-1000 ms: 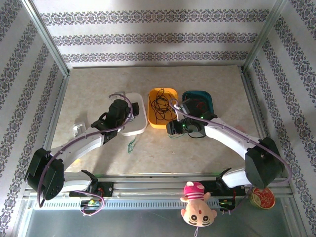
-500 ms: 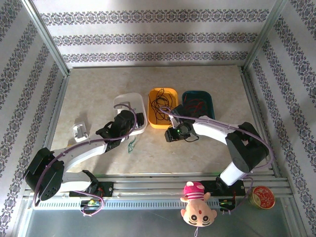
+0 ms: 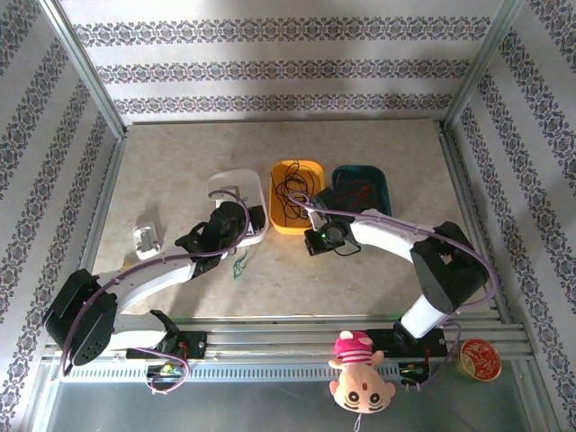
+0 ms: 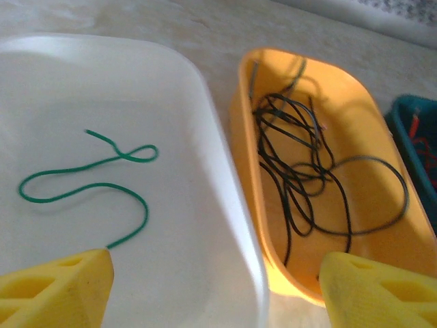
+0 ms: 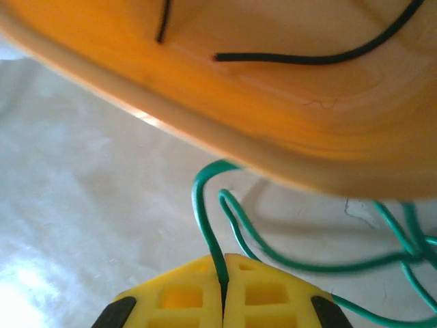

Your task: Untangle the cables

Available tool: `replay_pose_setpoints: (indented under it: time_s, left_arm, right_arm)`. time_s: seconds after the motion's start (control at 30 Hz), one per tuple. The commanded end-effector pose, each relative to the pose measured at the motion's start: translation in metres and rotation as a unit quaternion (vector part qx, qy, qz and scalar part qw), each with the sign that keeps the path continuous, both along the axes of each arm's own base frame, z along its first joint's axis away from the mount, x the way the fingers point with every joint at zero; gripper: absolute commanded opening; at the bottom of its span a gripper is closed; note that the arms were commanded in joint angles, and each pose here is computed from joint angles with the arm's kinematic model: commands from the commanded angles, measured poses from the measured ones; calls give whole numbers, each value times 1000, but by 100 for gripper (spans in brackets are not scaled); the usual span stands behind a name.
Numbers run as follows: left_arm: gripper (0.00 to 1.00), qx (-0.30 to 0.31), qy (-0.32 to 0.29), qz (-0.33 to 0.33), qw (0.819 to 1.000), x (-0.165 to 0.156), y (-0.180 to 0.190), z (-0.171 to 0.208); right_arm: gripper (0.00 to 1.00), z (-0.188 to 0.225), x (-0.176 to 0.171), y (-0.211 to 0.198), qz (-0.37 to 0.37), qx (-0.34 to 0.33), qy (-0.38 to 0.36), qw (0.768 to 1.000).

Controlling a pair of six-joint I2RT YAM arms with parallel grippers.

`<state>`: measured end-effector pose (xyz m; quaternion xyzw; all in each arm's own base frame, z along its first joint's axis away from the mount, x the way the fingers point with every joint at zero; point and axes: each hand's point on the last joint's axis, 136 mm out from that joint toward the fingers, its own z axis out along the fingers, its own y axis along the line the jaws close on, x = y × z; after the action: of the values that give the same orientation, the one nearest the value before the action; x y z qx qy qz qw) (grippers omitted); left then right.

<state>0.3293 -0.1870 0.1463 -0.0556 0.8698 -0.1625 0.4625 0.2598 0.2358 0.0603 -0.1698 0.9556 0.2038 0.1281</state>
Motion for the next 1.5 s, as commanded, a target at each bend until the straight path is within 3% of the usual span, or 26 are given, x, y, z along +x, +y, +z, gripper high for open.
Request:
replay_pose_setpoints:
  time_s: [0.0,0.13,0.27,0.57,0.73,1.0,1.1,1.17,1.3,1.47]
  left_arm:
    - [79,-7,-21,-95,995,-12,-30,12]
    - [78,-21,-27,-174,984,-29,-54,14]
    - [77,-57,-50,-229,970,-41,-75,24]
    - [73,-87,-69,-324,939,-58,-106,42]
    - [62,-99,-66,-342,932,-59,-115,42]
    - [52,-123,-78,-352,925,-52,-129,49]
    - [43,-128,-78,-348,925,-47,-133,49]
    - [26,-131,-78,-343,927,-44,-134,48]
    - [3,-128,-85,-304,940,-34,-124,46]
    - [0,-123,-87,-281,948,-40,-108,43]
  right_arm:
    - [0,44,-12,11,20,83,-17,996]
    - [0,88,-20,21,36,188,-13,981]
    - [0,116,-26,30,51,249,-1,967]
    - [0,140,-18,31,33,308,13,951]
    - [0,150,-13,31,24,341,20,940]
    - [0,148,-15,32,21,349,34,936]
    - [0,146,-15,32,20,349,36,936]
    - [0,146,-15,31,18,349,35,936]
    - [0,143,-9,25,2,340,23,940]
    - [0,133,25,-18,-109,314,-19,943]
